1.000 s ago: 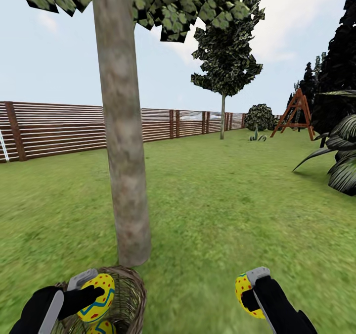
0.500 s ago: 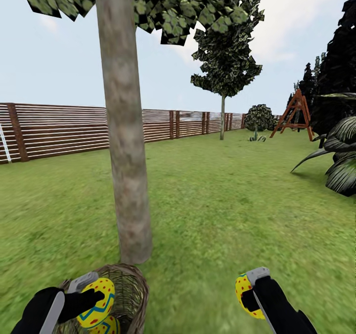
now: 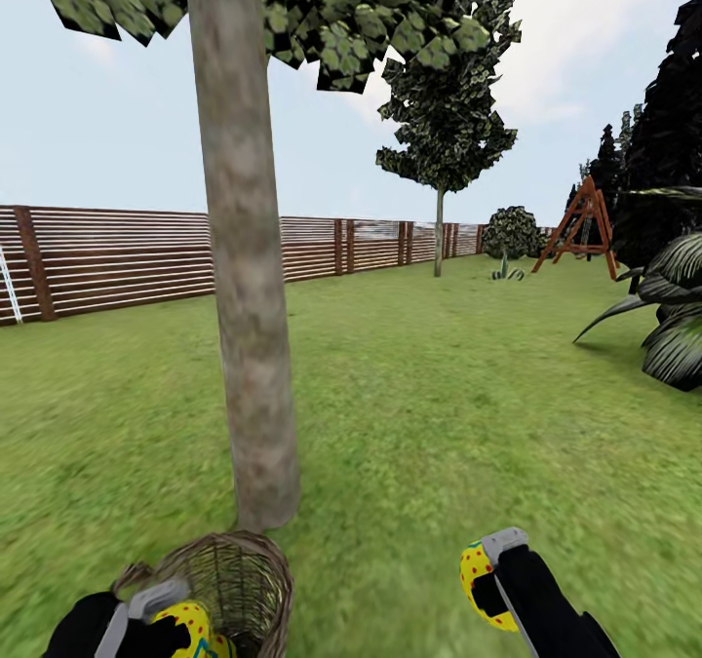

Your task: Take the three Easter eggs out of the wicker basket on the lawn in the garden, then place them on the lawn next to a single tree (choose any tree) so that all three eggs are next to the same tree and none are left in the basket.

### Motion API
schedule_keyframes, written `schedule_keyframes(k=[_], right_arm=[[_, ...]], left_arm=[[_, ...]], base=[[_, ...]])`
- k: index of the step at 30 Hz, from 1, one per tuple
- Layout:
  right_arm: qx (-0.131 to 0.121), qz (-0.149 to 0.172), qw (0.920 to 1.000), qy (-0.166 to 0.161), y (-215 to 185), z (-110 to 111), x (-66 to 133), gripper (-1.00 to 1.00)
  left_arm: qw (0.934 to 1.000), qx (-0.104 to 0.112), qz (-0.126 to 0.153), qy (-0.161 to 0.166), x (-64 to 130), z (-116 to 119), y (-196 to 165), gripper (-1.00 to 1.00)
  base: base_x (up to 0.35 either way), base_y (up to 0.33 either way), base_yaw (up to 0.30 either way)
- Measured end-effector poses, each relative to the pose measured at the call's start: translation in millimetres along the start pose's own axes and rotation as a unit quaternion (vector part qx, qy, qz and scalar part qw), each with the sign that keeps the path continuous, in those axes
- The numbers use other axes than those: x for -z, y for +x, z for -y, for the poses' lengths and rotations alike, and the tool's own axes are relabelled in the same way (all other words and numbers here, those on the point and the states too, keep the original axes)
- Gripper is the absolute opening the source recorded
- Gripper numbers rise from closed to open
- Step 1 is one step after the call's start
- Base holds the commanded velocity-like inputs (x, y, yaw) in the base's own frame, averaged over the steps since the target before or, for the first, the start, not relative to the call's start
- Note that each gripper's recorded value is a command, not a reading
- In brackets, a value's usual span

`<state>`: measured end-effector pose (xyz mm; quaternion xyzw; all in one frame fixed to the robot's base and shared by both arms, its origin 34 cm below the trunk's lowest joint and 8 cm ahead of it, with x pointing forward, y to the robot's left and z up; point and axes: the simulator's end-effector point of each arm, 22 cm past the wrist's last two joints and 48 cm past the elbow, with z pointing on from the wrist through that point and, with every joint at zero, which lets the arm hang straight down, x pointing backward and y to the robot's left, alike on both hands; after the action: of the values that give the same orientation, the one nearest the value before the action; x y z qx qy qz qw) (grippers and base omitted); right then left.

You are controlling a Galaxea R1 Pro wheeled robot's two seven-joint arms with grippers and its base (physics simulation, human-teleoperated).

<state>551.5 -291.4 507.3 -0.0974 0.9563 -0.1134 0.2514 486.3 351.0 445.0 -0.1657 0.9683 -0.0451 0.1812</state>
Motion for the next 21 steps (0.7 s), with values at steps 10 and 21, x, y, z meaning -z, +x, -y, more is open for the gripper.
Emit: schedule_keyframes(k=[10,21], right_arm=[[-0.001,-0.001,1.0,-0.001,-12,6,14.1,-1.0],[0.003,-0.016,0.9999,-0.004,-4,2,11.8,-1.0]], left_arm=[[0.9999,0.002,-0.004,0.013,14.6,12,-7,-1.0],[0.9994,-0.001,0.026,0.022,33.1,20,-31,-1.0]], base=[[0.0,0.0,0.0],[-0.092,-0.102,0.0]])
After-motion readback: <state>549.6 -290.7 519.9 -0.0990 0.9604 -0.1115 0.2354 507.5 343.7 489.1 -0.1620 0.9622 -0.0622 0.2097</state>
